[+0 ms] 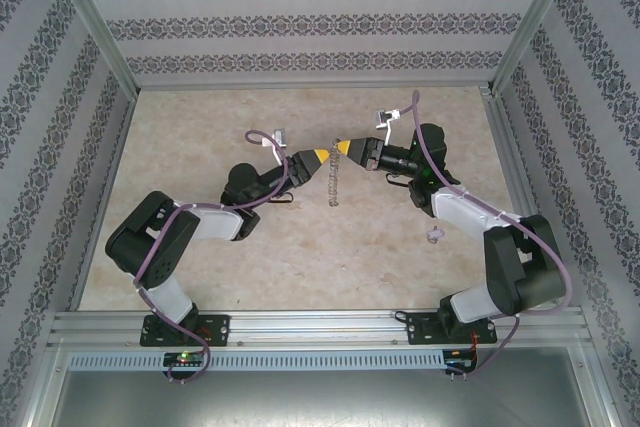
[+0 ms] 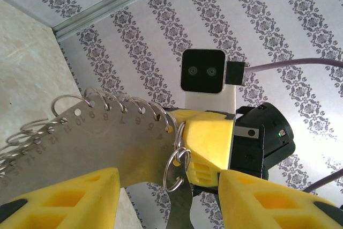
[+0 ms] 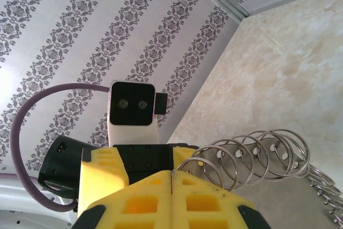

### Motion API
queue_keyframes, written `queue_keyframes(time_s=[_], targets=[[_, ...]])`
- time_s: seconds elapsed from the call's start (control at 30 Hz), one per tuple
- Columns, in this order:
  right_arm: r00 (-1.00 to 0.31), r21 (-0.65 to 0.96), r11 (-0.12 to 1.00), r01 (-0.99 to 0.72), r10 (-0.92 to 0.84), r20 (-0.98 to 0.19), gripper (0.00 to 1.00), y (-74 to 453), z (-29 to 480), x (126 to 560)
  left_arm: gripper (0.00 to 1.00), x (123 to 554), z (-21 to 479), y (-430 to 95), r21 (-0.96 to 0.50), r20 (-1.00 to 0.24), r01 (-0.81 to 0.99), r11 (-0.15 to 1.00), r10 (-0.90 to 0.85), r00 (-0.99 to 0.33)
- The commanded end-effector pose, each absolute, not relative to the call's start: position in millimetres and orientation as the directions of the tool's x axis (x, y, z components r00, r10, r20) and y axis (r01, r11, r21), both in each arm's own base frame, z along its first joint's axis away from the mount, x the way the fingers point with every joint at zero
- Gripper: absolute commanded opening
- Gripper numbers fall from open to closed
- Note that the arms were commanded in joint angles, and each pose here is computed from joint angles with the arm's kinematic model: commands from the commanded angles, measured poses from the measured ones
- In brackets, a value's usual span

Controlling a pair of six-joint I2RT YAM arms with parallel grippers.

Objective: Put the keys on the keyring

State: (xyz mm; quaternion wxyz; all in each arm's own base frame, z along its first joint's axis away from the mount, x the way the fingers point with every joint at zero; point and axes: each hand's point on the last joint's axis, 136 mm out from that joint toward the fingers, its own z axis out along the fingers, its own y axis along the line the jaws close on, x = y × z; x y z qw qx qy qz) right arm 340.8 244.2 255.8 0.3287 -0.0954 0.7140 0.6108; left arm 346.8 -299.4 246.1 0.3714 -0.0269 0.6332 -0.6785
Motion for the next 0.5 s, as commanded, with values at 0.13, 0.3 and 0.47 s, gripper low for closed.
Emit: queue_keyframes(time_s=[0.13, 0.3, 0.47], targets=[[-0.712, 0.772, 0.211, -0.6, 0.3, -0.635, 0.0, 243.3, 282.2, 348.0, 0.51, 339.2, 271.6, -306.9, -0.836, -0.468, 0.549, 0.025, -0.554, -0.688], [-0.712, 0.773, 0.21, -0.599, 0.302, -0.634, 0.0, 243.3, 281.3, 347.5, 0.51, 339.6, 275.1, -310.2, -0.83, -0.475, 0.558, 0.019, -0.55, -0.687], [-0.715, 0.776, 0.21, -0.595, 0.304, -0.63, 0.0, 242.8, 279.6, 348.1, 0.47, 340.8, 275.6, -312.5, -0.829, -0.475, 0.559, 0.016, -0.549, -0.688]])
